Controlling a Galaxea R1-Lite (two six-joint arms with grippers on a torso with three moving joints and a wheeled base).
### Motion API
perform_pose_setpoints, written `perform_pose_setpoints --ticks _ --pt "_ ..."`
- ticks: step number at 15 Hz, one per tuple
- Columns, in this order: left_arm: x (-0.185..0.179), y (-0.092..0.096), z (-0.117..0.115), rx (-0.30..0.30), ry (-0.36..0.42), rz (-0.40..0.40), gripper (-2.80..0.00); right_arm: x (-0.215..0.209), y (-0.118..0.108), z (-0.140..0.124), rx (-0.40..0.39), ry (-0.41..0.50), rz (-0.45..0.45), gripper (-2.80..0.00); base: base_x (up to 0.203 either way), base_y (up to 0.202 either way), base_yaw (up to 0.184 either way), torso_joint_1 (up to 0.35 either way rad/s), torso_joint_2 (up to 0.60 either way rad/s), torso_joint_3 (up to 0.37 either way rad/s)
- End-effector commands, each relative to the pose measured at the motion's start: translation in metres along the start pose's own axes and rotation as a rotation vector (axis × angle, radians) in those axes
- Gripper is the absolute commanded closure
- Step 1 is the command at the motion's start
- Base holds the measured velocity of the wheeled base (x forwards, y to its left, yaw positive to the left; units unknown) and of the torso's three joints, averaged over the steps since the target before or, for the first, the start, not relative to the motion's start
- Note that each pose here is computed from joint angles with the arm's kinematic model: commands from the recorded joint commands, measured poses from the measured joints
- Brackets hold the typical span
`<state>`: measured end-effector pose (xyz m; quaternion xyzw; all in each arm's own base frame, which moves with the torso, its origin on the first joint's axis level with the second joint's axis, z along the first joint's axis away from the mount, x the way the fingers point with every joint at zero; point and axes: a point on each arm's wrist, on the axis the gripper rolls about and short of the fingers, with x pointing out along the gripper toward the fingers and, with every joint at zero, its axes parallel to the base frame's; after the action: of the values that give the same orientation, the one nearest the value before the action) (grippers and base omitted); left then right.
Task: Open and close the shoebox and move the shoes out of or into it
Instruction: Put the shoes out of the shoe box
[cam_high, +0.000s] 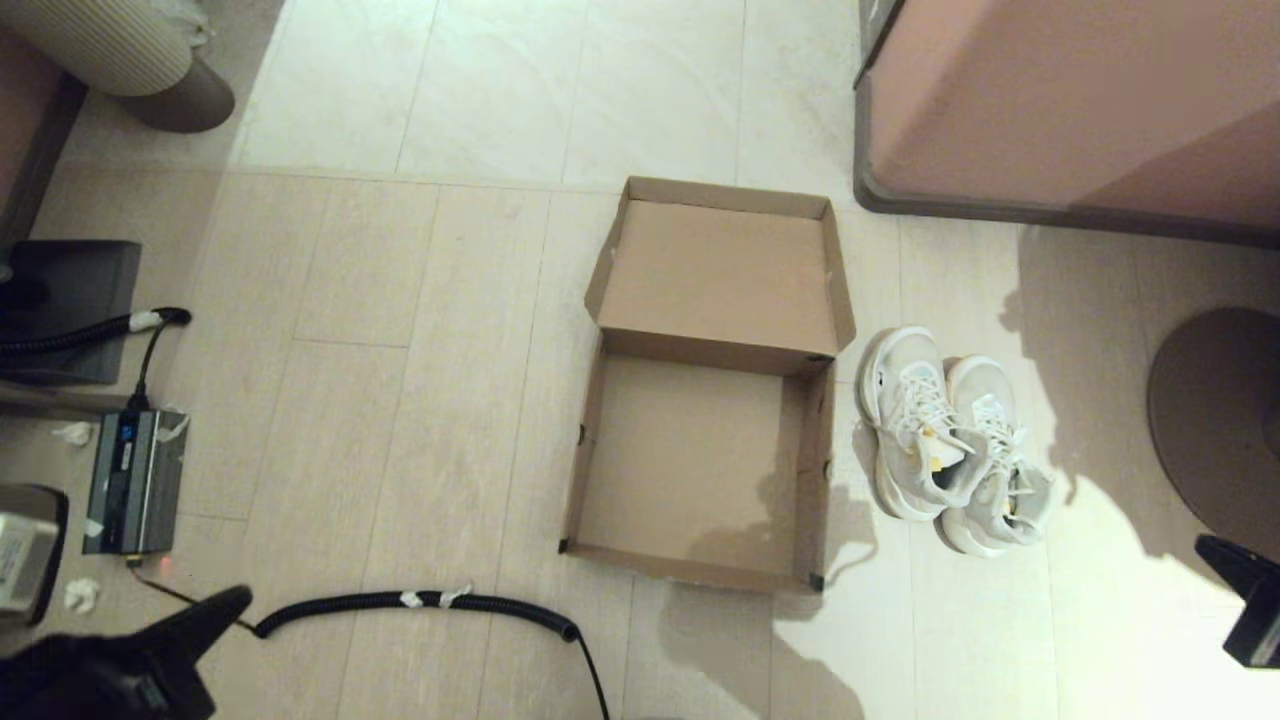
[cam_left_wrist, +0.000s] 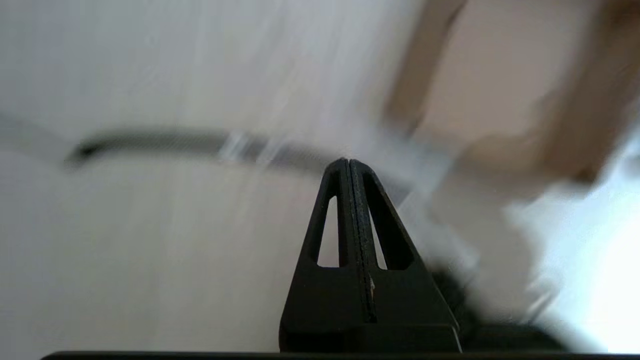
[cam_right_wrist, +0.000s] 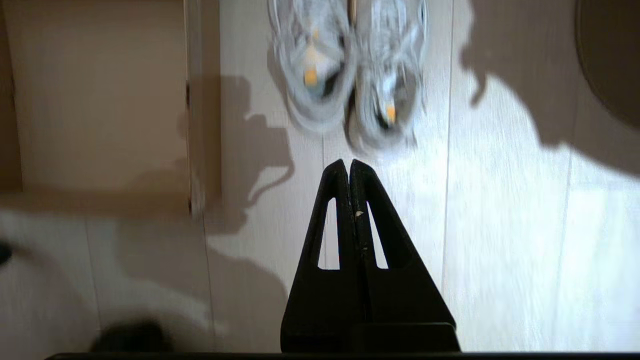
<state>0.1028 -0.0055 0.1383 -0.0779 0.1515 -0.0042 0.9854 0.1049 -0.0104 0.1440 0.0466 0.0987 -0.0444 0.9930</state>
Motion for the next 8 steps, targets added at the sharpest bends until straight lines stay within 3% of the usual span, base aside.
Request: perform_pose_setpoints --ticks 1,6,8 --pt "-0.025 0.005 -0.020 0.013 0.010 0.036 0.00 -0.043 0.000 -0.019 -0.015 -0.040 0.006 0.00 0.000 0.000 0.000 0.000 0.00 0.000" --pt "-0.061 0.013 -0.059 0.077 -0.039 0.063 0.00 -0.092 -0.004 -0.073 -0.095 0.008 0.011 0.00 0.000 0.000 0.000 0.000 0.00 0.000" --pt "-0.077 0.015 -0.072 0.088 -0.088 0.015 0.00 -0.091 -0.005 -0.084 -0.118 0.072 0.015 0.00 0.000 0.000 0.000 0.000 0.00 0.000"
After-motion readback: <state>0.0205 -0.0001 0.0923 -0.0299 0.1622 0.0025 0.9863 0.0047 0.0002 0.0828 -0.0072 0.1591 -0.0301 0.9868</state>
